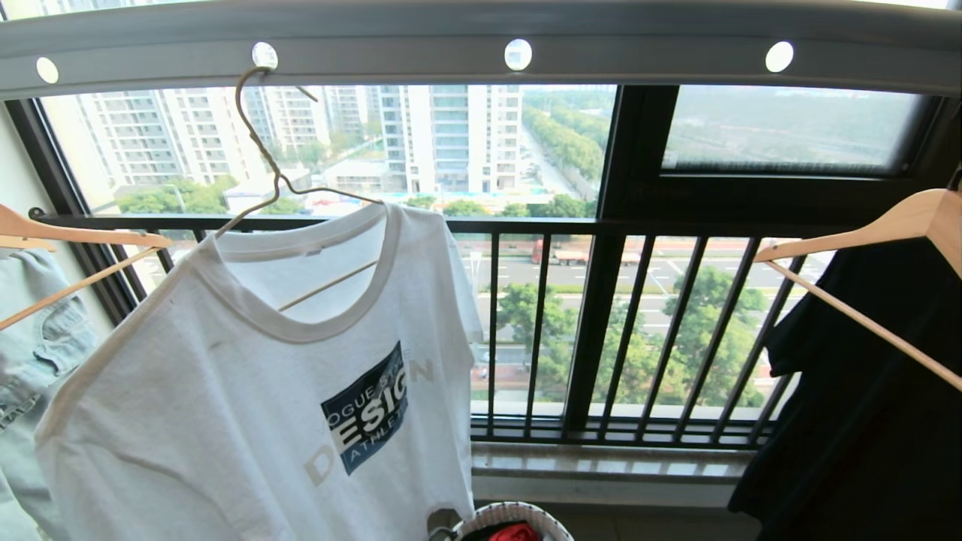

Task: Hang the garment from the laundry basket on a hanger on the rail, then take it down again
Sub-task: Take the clothes off the clothes rack

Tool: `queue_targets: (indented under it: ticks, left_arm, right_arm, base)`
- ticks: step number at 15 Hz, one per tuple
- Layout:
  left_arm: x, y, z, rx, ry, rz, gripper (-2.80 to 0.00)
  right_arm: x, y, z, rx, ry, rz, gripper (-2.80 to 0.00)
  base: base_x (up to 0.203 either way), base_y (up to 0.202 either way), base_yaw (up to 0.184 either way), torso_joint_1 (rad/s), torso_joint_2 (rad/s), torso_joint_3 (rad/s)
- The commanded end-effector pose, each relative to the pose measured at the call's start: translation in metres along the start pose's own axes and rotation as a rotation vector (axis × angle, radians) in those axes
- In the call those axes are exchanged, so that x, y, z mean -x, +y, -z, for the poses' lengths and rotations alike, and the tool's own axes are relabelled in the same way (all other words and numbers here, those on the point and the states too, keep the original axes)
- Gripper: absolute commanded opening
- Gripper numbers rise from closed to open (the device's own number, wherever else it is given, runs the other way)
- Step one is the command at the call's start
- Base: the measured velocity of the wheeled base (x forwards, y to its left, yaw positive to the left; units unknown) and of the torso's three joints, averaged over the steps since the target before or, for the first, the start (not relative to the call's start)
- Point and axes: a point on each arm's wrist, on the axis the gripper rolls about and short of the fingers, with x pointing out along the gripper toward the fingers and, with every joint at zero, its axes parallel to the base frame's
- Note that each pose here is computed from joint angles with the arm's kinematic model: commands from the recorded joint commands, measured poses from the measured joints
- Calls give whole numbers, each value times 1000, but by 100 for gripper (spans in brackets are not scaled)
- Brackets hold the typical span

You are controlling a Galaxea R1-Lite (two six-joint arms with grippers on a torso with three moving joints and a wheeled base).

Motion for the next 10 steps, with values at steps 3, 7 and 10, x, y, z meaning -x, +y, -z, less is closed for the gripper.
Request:
queue_targets:
  ticks: [3,7,10]
  left_arm:
    - [0,0,0,0,-1,0,-280]
    - [0,0,0,0,-1,0,-280]
    - [0,0,0,0,0,0,-280]
  right_arm:
    - [0,0,0,1,2,-1,-280]
    - [0,0,0,1,1,-1,-280]
    - [0,0,0,1,2,-1,-280]
  base:
    - [0,0,0,0,0,0]
    - [0,0,0,0,0,0]
    - [0,0,0,0,0,0]
